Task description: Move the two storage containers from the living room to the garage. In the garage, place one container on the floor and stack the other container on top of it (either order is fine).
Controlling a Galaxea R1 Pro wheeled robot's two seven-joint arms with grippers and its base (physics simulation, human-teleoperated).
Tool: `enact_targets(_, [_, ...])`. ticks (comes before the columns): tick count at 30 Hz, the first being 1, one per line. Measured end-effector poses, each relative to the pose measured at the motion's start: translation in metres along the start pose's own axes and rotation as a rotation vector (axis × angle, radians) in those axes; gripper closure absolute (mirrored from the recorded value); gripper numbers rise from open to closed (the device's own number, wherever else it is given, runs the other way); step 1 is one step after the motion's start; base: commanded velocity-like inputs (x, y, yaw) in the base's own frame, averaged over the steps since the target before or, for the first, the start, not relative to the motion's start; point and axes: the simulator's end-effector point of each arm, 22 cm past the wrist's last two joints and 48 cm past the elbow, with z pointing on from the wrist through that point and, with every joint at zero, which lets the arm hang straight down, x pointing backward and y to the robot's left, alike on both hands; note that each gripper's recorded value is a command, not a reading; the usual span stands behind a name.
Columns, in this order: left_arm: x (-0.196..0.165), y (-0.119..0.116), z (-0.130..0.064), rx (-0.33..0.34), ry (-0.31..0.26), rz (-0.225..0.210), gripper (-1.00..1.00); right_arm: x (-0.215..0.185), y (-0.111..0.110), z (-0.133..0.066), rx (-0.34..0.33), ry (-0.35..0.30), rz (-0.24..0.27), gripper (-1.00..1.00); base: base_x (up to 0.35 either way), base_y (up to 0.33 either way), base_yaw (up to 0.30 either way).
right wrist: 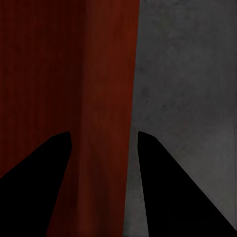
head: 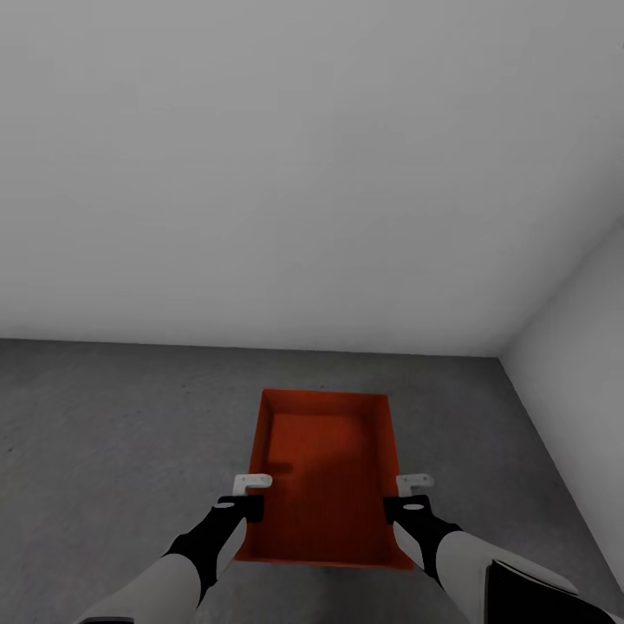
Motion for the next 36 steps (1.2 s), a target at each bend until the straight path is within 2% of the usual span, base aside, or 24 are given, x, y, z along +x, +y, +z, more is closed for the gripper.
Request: enact_targets(36, [0.0012, -0.0002, 0.0001, 0.0, 0.003, 0.0, 1.0, 0.0004, -0.0003, 0.0001, 0.0, 0.001, -0.001, 1.0, 0.0, 0.0, 0.0])
